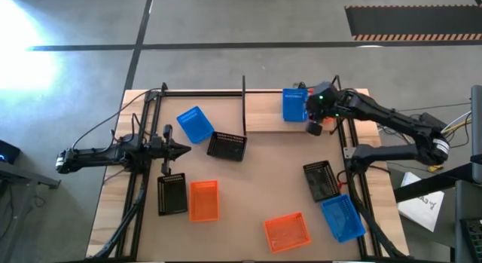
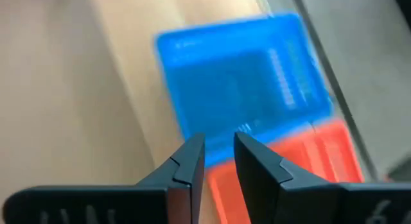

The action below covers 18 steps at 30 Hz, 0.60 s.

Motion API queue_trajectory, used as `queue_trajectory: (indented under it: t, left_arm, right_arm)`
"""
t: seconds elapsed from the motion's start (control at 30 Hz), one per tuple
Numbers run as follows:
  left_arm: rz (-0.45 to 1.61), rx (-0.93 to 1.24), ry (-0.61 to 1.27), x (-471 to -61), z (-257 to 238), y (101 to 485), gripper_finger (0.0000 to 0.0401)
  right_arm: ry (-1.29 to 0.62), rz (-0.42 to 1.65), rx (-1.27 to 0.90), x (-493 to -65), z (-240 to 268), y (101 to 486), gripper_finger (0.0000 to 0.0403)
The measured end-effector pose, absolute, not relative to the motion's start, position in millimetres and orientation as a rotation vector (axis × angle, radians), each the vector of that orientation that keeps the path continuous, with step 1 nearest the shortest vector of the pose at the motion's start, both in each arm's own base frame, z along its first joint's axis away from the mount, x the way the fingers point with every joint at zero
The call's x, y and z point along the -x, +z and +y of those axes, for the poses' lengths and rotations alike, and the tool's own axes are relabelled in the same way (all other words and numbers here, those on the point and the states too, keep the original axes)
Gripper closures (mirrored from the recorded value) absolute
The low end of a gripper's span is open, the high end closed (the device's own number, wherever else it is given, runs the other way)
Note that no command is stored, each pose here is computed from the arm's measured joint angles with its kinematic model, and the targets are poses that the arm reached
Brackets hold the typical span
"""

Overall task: Stack baskets on shelf by color
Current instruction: Put the middle blue bin on the shelf

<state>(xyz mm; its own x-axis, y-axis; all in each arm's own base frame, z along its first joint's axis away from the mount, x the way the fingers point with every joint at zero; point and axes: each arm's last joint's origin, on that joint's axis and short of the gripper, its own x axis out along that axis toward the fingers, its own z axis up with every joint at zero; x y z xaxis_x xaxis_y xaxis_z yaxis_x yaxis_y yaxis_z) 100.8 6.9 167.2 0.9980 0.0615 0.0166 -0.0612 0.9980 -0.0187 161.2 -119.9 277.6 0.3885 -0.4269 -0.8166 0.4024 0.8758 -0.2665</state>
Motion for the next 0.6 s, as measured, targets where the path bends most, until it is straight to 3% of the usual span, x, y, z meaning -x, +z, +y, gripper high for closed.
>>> queue_trajectory:
  t: [0.17,0.43,0.6]
  left_arm:
    - [-0.017,0.018,0.061,-100.8,6.9,167.2,0.0401]
    - [-0.017,0.018,0.061,-100.8,6.9,167.2,0.0401]
    - [-0.017,0.018,0.061,-100.8,6.9,167.2,0.0401]
  right_arm:
    - [-0.778,1.078,-0.060,-143.2,-126.5,270.8,0.0352]
    - [-0.809,1.188,-0.154,-140.8,-146.5,243.9,0.0390]
    - [-0.743,1.238,-0.207,-148.4,-156.4,229.4,0.0394]
